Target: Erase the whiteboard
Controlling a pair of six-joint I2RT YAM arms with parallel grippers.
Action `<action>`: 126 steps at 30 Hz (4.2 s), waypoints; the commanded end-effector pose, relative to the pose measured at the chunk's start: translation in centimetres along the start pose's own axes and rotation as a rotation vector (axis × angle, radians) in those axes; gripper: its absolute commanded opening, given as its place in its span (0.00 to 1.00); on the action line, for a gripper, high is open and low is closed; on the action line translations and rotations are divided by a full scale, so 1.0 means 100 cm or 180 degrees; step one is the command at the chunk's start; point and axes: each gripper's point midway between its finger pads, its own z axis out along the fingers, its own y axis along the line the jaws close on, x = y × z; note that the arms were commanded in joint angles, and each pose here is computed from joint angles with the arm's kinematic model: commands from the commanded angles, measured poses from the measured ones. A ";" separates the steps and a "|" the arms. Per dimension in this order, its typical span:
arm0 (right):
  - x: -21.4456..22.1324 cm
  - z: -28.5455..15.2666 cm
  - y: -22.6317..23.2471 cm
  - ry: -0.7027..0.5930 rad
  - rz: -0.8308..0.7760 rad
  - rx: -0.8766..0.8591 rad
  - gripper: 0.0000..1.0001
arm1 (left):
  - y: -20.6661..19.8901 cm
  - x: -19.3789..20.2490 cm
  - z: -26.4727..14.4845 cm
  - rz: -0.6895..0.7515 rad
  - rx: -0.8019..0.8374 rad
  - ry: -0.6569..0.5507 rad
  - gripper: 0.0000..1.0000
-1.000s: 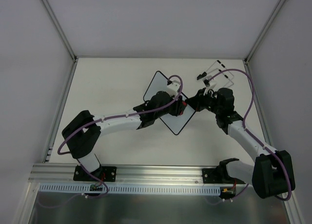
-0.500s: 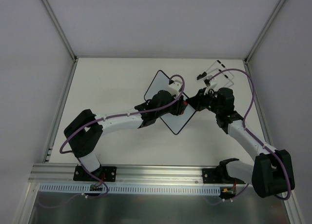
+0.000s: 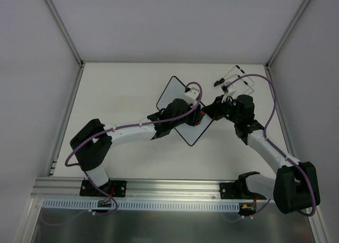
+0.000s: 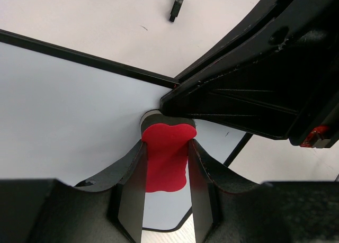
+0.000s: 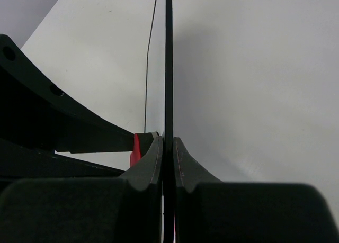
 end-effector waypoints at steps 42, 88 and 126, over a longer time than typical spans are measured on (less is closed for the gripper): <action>0.014 0.000 0.027 0.0236 -0.0155 -0.0454 0.00 | 0.040 0.040 -0.104 -0.0400 -0.0282 -0.0103 0.00; -0.122 -0.028 -0.011 -0.0429 -0.0083 -0.0574 0.00 | 0.280 0.078 -0.186 -0.1726 -0.2649 0.0461 0.99; -0.267 -0.098 -0.247 -0.1125 0.0067 0.0032 0.00 | 0.246 0.015 -0.232 -0.1118 -0.2285 0.0058 0.99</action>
